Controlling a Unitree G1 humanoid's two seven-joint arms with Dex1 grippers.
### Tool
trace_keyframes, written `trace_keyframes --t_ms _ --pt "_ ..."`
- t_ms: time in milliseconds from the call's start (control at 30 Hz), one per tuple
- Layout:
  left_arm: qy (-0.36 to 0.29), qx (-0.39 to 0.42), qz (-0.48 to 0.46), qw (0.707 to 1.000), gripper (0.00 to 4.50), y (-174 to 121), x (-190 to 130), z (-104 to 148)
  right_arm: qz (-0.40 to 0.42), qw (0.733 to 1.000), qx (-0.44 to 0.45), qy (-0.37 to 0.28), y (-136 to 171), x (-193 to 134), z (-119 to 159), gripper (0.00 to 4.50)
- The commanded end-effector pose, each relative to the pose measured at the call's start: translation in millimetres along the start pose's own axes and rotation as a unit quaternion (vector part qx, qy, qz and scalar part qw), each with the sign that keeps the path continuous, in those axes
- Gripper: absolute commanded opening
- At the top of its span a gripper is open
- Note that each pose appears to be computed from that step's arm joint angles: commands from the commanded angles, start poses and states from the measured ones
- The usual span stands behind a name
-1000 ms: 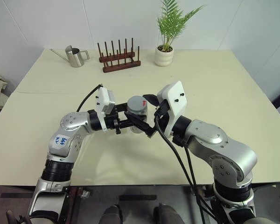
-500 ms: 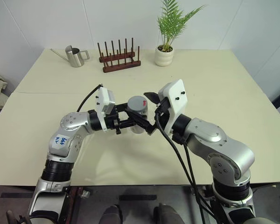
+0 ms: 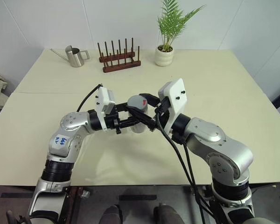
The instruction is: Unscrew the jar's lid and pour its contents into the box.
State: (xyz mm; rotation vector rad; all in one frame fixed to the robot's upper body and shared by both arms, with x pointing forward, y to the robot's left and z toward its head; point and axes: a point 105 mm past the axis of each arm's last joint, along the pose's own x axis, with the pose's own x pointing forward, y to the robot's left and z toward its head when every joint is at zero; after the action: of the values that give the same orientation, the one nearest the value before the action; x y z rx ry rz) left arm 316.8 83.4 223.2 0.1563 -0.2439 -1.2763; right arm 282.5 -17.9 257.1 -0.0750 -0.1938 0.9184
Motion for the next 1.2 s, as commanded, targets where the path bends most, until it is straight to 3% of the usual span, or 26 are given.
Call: trace_keyframes --t_ms 33,267,533,967,1167,1200 --pt "-0.018 0.017 -0.025 0.999 2.04 -4 1 12 0.084 0.996 -0.009 -0.006 24 -1 6 2.54" --pt "-0.015 0.014 -0.102 0.995 2.04 -8 -4 15 0.226 0.974 -0.03 0.0 48 -8 12 2.54" --pt "0.008 0.028 -0.183 0.983 2.04 -10 -16 16 0.328 0.944 -0.047 -0.005 56 -14 21 2.54" --pt "0.009 0.047 -0.216 0.975 2.04 -5 -18 27 0.333 0.941 -0.063 -0.003 48 -11 21 2.54" --pt "0.003 0.044 -0.223 0.974 2.04 -11 -17 29 0.298 0.952 -0.073 -0.011 41 -5 22 4.47" --pt "0.001 0.043 -0.224 0.974 2.04 -11 -17 30 0.292 0.953 -0.074 -0.015 40 -3 24 4.47"
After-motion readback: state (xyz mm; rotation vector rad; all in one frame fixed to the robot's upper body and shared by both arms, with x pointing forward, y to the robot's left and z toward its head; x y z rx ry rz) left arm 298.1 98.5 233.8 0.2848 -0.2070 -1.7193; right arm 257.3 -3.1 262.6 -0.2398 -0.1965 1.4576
